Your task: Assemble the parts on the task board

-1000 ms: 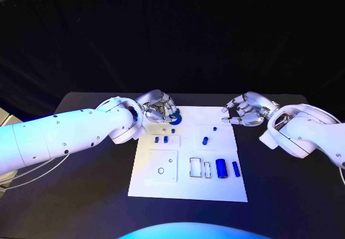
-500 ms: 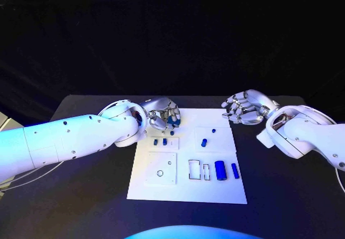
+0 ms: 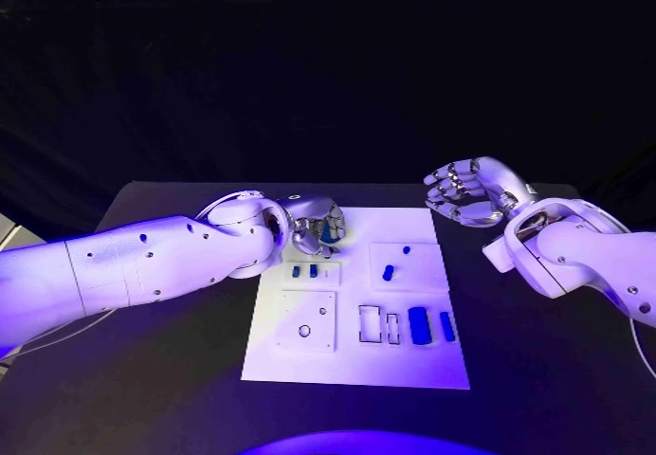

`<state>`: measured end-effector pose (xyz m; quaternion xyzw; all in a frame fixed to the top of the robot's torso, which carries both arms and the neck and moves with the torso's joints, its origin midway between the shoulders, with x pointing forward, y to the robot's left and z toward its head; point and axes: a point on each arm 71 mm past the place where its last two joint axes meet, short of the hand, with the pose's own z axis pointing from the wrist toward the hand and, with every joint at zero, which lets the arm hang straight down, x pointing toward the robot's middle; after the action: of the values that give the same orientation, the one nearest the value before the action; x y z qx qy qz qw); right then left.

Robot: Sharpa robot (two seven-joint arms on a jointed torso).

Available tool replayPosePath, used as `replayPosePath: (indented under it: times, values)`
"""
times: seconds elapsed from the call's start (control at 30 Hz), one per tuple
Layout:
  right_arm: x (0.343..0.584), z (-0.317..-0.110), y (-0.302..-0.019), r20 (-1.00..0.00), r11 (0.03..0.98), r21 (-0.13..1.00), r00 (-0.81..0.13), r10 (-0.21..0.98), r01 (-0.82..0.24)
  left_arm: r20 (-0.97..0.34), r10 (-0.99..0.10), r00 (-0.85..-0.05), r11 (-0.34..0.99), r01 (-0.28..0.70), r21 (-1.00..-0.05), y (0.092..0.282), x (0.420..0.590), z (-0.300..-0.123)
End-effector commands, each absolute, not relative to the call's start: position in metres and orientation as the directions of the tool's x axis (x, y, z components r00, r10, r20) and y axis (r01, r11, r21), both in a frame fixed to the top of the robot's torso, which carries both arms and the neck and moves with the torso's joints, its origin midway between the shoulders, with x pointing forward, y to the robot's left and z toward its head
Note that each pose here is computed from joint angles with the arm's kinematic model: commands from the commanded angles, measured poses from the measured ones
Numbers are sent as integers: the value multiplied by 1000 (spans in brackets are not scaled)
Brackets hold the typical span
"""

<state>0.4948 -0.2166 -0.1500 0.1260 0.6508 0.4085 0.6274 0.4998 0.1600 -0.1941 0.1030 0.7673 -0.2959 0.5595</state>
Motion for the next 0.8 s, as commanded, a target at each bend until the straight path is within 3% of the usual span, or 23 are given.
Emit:
replayPosePath:
  times: [0.03,0.8]
  values:
    - [495,-146,-217,-682,590,707,-156,715,-389,-929,-107,-355,833,479,-279,160,501,-198]
    - [496,-145,-218,-666,577,716,-138,733,-393,-916,-29,-400,864,451,-225,158,504,-208]
